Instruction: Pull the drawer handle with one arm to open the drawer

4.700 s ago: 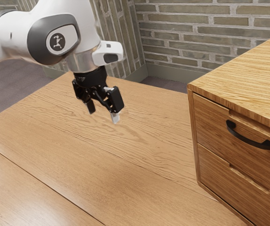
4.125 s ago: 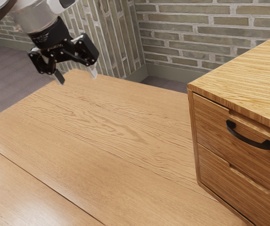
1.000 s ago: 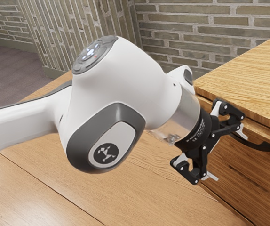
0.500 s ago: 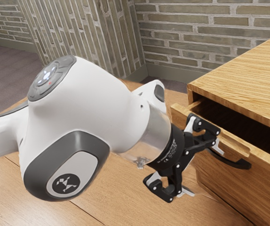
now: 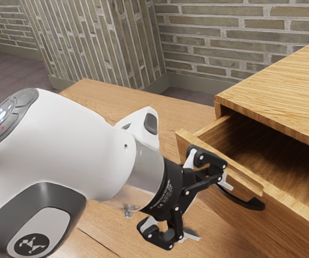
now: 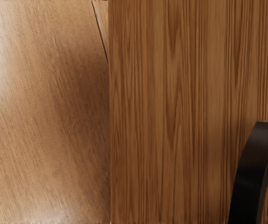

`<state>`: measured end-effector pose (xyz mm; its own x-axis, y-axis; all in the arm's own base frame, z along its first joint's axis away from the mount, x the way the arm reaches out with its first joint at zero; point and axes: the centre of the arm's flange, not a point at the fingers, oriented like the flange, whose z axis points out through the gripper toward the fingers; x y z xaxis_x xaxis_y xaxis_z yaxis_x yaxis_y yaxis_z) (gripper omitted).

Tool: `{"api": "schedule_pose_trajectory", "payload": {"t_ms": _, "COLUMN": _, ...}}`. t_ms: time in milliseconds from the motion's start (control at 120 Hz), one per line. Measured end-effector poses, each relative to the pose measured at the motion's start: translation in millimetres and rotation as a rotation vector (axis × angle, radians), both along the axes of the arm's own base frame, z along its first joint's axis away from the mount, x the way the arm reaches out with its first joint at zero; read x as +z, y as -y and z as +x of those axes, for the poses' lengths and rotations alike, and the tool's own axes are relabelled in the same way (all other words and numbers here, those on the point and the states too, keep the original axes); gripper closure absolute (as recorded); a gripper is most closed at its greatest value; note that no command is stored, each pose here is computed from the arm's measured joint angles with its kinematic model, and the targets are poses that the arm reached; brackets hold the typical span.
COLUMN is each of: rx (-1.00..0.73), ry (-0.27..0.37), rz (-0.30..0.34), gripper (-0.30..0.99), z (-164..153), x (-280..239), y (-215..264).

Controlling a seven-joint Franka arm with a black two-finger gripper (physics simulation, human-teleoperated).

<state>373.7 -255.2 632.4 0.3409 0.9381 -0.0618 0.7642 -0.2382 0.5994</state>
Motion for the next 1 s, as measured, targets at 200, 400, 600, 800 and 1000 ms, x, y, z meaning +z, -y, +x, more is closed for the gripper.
{"api": "schedule_pose_trajectory", "payload": {"t_ms": 200, "rx": 0.005, "ry": 0.004, "rz": -0.006, "gripper": 0.0, "z": -23, "x": -4, "y": -2}}
{"api": "schedule_pose_trajectory", "payload": {"t_ms": 400, "rx": 0.01, "ry": 0.03, "rz": -0.007, "gripper": 0.0, "z": -51, "x": -4, "y": -8}}
{"api": "schedule_pose_trajectory", "payload": {"t_ms": 600, "rx": 0.028, "ry": 0.036, "rz": -0.007, "gripper": 0.0, "z": -67, "x": -11, "y": -17}}
{"api": "schedule_pose_trajectory", "payload": {"t_ms": 800, "rx": 0.03, "ry": 0.073, "rz": -0.013, "gripper": 0.0, "z": -95, "x": -9, "y": -19}}
{"api": "schedule_pose_trajectory", "payload": {"t_ms": 1000, "rx": 0.017, "ry": 0.129, "rz": -0.017, "gripper": 0.0, "z": -132, "x": -3, "y": -16}}
